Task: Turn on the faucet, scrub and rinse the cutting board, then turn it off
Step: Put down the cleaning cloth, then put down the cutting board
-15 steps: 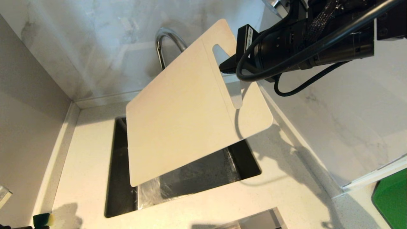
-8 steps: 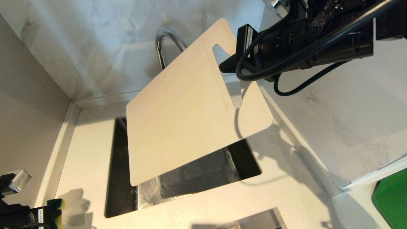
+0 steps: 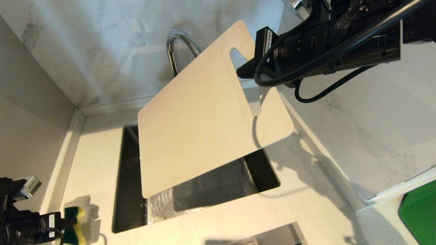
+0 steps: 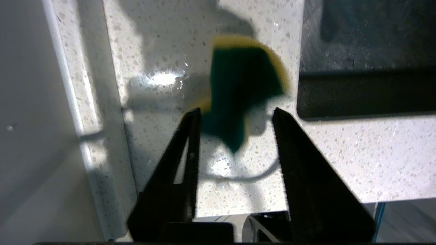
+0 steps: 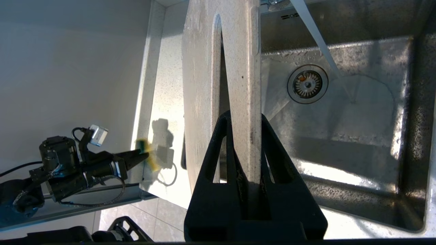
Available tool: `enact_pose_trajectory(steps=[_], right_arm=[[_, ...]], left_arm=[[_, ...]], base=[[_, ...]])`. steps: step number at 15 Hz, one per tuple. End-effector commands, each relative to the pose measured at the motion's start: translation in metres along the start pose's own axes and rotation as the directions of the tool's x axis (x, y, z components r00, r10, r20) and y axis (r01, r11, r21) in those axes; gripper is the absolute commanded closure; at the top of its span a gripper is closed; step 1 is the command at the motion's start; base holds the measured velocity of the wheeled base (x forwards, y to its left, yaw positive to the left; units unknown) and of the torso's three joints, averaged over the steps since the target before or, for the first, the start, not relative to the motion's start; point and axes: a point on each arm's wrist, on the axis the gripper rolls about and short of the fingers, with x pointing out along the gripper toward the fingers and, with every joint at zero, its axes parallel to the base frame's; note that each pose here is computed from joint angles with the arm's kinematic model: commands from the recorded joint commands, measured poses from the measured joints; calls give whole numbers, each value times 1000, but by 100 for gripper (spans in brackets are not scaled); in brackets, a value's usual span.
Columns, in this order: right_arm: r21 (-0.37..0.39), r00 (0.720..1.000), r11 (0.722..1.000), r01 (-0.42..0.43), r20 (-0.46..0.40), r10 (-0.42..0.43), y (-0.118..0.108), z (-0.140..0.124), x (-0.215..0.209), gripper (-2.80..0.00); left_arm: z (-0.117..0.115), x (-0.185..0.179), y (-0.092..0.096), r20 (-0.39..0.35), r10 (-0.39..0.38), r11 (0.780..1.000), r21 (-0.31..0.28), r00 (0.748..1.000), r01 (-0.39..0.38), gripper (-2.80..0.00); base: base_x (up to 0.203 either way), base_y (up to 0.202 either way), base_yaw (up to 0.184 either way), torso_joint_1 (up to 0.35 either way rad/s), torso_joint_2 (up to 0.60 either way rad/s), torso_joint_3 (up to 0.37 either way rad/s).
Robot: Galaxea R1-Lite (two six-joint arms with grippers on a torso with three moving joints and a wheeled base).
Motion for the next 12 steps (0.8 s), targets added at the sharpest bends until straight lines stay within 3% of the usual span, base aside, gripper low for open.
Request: enact_pose_trajectory(steps=[1, 5, 6, 7, 12], right_arm=[[2, 1000, 1000, -1, -1, 1, 0, 0, 0, 0], [2, 1000, 1000, -1, -3, 1, 0, 0, 0, 0], [2, 1000, 1000, -1, -3, 1, 0, 0, 0, 0], [2, 1000, 1000, -1, -3, 1, 0, 0, 0, 0], [2, 1000, 1000, -1, -3, 1, 0, 0, -1, 0]], left_arm=[[4, 1, 2, 7, 10, 1000, -10, 1000, -10, -280], [5, 0, 1, 21, 7, 1000, -9, 1000, -6, -280], [5, 0, 1, 37, 4, 1000, -5, 999, -4, -193], [4, -2, 1, 50, 2, 1000, -2, 999, -2, 0], [-2, -33, 3, 167, -28, 1000, 9, 986, 27, 0]], base=[[0, 0, 0, 0, 0, 0], [0, 0, 0, 0, 0, 0], [0, 0, 0, 0, 0, 0], [0, 0, 0, 0, 0, 0], [0, 0, 0, 0, 0, 0]])
